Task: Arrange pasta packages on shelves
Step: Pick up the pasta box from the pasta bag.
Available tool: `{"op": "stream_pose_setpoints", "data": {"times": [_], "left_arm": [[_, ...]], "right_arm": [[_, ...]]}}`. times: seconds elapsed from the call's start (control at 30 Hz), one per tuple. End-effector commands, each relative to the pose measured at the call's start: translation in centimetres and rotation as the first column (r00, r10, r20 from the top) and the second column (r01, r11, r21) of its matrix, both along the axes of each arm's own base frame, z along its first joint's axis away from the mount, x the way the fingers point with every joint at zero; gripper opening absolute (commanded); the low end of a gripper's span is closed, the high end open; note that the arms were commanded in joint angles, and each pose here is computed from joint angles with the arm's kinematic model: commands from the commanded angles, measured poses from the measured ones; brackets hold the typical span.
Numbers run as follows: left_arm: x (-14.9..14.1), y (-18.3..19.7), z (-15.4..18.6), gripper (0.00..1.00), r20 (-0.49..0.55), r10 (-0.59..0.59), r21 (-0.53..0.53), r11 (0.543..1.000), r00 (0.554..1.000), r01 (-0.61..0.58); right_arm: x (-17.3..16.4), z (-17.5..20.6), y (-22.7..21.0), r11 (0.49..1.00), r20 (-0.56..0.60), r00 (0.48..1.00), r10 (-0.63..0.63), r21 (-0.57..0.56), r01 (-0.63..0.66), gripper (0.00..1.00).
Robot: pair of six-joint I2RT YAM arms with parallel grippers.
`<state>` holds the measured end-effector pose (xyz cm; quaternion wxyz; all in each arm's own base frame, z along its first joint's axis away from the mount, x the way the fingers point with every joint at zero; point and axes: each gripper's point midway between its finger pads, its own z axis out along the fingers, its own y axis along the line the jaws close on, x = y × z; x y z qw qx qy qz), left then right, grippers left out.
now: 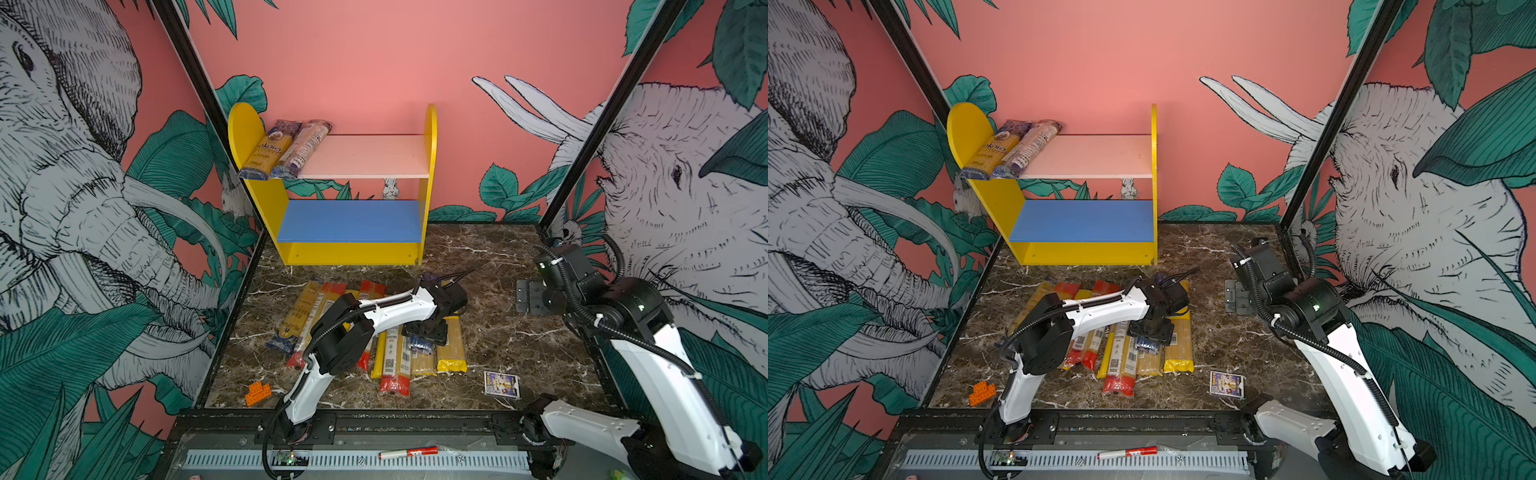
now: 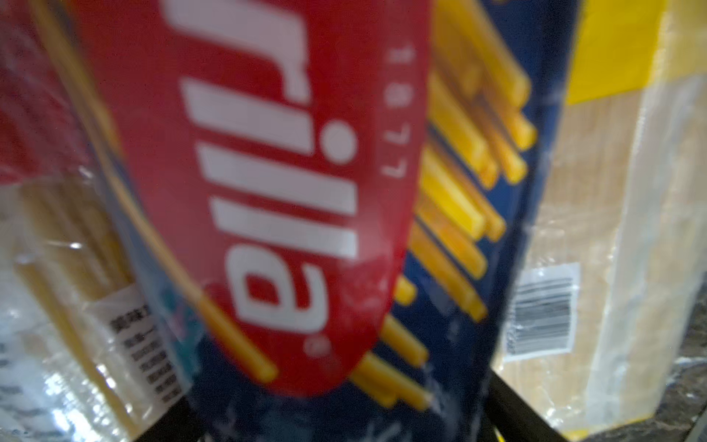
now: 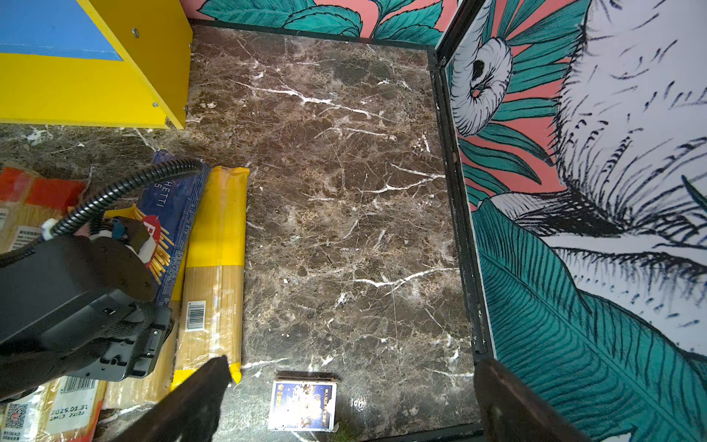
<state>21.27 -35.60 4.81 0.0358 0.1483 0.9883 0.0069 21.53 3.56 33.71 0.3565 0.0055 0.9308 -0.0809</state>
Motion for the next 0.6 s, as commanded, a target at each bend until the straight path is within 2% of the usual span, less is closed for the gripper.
{"op": "stream_pose_setpoints", "data": {"times": [0.0,0.1,0.2,0.3,0.33,0.47,0.53,0.57], "left_arm": [[-0.7,0.6,-1.3,0.77,-0.028,0.013,0.028,1.000,1.000,-0.012],[-0.8,1.1,-1.0,0.65,-0.019,0.014,0.037,0.999,1.000,-0.013],[-0.6,1.8,-0.2,0.55,-0.001,0.004,0.050,0.999,1.000,-0.004],[-0.6,2.4,0.6,0.38,0.014,-0.004,0.062,0.998,1.000,0.003],[-0.5,2.6,0.9,0.30,0.019,-0.007,0.065,0.998,1.000,0.005],[-0.2,3.1,2.3,0.06,0.046,-0.011,0.059,0.998,0.999,0.008],[0.1,3.3,3.3,0.00,0.066,-0.015,0.046,0.999,0.998,0.012],[0.3,3.4,3.7,0.00,0.074,-0.017,0.041,0.999,0.997,0.014]], "right_arm": [[-0.5,-0.3,-0.3,1.000,-0.011,1.000,-0.002,-0.003,0.002,0.99],[-0.5,-0.4,0.5,0.999,-0.017,0.999,0.037,0.029,-0.037,0.99],[-0.8,-0.7,3.3,0.978,-0.026,0.987,0.160,0.140,-0.155,0.99],[-1.1,-1.0,5.9,0.938,-0.040,0.964,0.264,0.242,-0.247,0.99],[-1.2,-1.1,6.7,0.923,-0.044,0.954,0.298,0.271,-0.275,0.99],[-1.4,-0.7,8.4,0.882,-0.027,0.929,0.369,0.325,-0.341,0.99],[-1.3,-0.4,9.0,0.867,-0.018,0.918,0.396,0.338,-0.367,0.99],[-1.3,-0.2,9.3,0.859,-0.013,0.913,0.407,0.346,-0.378,0.99]]}}
